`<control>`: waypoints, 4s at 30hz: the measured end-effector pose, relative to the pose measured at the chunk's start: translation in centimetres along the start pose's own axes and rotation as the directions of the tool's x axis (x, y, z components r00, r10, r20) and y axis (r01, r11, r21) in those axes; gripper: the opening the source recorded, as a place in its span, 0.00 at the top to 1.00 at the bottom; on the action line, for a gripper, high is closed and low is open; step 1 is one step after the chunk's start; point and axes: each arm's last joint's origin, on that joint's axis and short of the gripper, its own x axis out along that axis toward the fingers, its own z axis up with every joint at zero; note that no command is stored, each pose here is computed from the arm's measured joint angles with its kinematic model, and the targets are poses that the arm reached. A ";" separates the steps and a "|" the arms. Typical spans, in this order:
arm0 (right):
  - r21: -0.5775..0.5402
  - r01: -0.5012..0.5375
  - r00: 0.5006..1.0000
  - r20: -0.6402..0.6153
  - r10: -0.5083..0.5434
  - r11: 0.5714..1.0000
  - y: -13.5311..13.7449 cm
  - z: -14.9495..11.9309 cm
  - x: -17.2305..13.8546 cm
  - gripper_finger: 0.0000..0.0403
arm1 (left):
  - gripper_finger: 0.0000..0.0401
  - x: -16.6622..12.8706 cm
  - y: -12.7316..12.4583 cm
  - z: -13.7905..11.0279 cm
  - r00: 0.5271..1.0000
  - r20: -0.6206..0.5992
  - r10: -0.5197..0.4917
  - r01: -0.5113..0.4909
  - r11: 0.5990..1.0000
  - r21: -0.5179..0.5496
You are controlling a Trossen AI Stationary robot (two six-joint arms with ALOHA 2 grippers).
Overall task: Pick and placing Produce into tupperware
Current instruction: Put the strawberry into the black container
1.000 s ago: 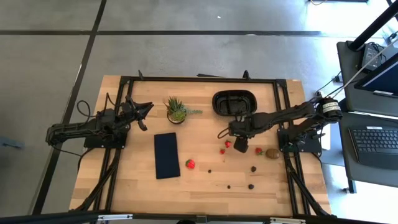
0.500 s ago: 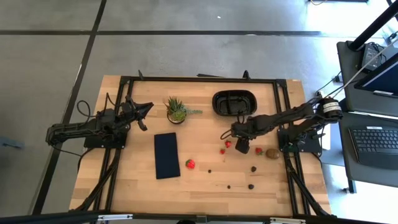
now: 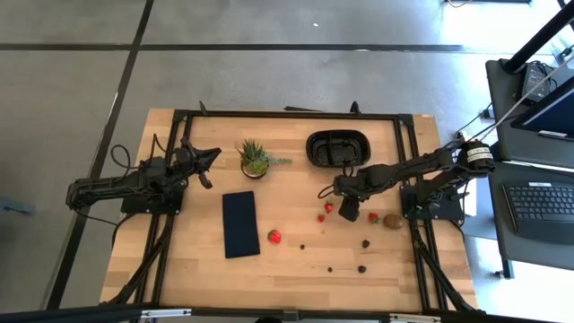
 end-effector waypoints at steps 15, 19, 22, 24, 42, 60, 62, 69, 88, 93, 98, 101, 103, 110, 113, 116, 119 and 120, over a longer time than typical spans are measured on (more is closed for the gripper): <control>0.009 0.002 1.000 -0.005 -0.002 1.000 -0.2 0.0 0.1 0.71 | 0.88 0.0 0.0 0.0 1.000 0.000 0.000 0.000 1.000 0.000; 0.029 0.002 1.000 -0.002 -0.002 1.000 -0.1 0.0 0.1 0.75 | 0.86 0.0 0.0 0.0 1.000 0.000 0.000 0.000 1.000 0.000; 0.031 0.002 1.000 0.000 -0.002 1.000 -0.1 0.0 0.1 0.75 | 0.85 0.0 0.0 0.0 1.000 0.000 0.000 0.000 1.000 0.000; 0.031 0.001 1.000 0.002 -0.001 1.000 -0.1 0.2 0.0 0.75 | 0.84 0.0 0.0 0.0 1.000 0.000 0.000 0.000 1.000 0.000; 0.041 0.014 0.982 0.187 -0.022 0.999 -3.1 9.1 -9.4 0.75 | 0.80 0.0 0.0 0.0 1.000 0.000 0.000 0.000 1.000 0.000; 0.511 0.127 0.986 0.028 -0.164 0.850 -14.3 8.8 -6.0 0.75 | 0.87 0.0 0.0 0.0 1.000 0.000 0.000 0.000 1.000 0.000; 0.503 0.132 0.986 0.021 -0.165 0.854 -14.5 8.7 -5.3 0.75 | 0.88 0.0 0.0 0.0 1.000 0.000 0.000 0.000 1.000 0.000; 0.482 0.140 0.987 0.004 -0.162 0.865 -14.7 8.5 -4.5 0.69 | 0.91 0.0 0.0 0.0 1.000 0.000 0.000 0.000 1.000 0.000; 0.456 0.144 0.988 -0.010 -0.157 0.878 -14.6 8.7 -5.2 0.37 | 0.88 0.0 0.0 0.0 1.000 0.000 0.000 0.000 1.000 0.000; 0.443 0.156 0.987 -0.093 -0.128 0.883 -13.2 8.8 -7.1 0.31 | 0.85 0.0 0.0 0.0 1.000 0.000 0.000 0.000 1.000 0.000; 0.372 0.172 0.973 -0.207 -0.099 0.912 -10.8 7.9 -7.9 0.30 | 0.83 0.0 0.0 0.0 1.000 0.000 0.000 0.000 1.000 0.000; 0.366 0.200 0.954 -0.283 -0.095 0.909 -9.2 7.1 -7.9 0.30 | 0.81 0.0 0.0 0.0 1.000 -0.001 0.001 -0.001 1.000 0.000; 0.343 0.221 0.932 -0.351 -0.094 0.913 -7.9 6.2 -8.0 0.30 | 0.80 0.0 0.0 0.0 1.000 0.000 0.000 0.000 1.000 0.000; 0.152 0.198 0.903 -0.412 -0.120 0.968 -3.0 4.2 -7.6 0.30 | 0.78 0.0 0.0 0.0 1.000 0.000 0.001 -0.001 1.000 0.000; 0.082 0.173 0.901 -0.415 -0.124 0.982 -1.1 3.2 -7.2 0.30 | 0.78 0.0 0.0 0.0 1.000 0.000 0.001 -0.001 1.000 0.000; 0.080 0.150 0.899 -0.426 -0.102 0.985 0.5 2.1 -6.8 0.30 | 0.77 0.0 0.0 0.0 1.000 0.000 0.001 -0.001 1.000 0.000; 0.111 0.136 0.896 -0.439 -0.074 0.984 1.8 1.2 -6.3 0.30 | 0.76 0.0 0.0 0.0 1.000 0.000 0.000 0.000 1.000 0.000; 0.121 0.137 0.893 -0.445 -0.070 0.983 2.1 0.9 -6.1 0.30 | 0.76 0.0 0.0 0.0 1.000 0.000 0.000 0.000 1.000 0.000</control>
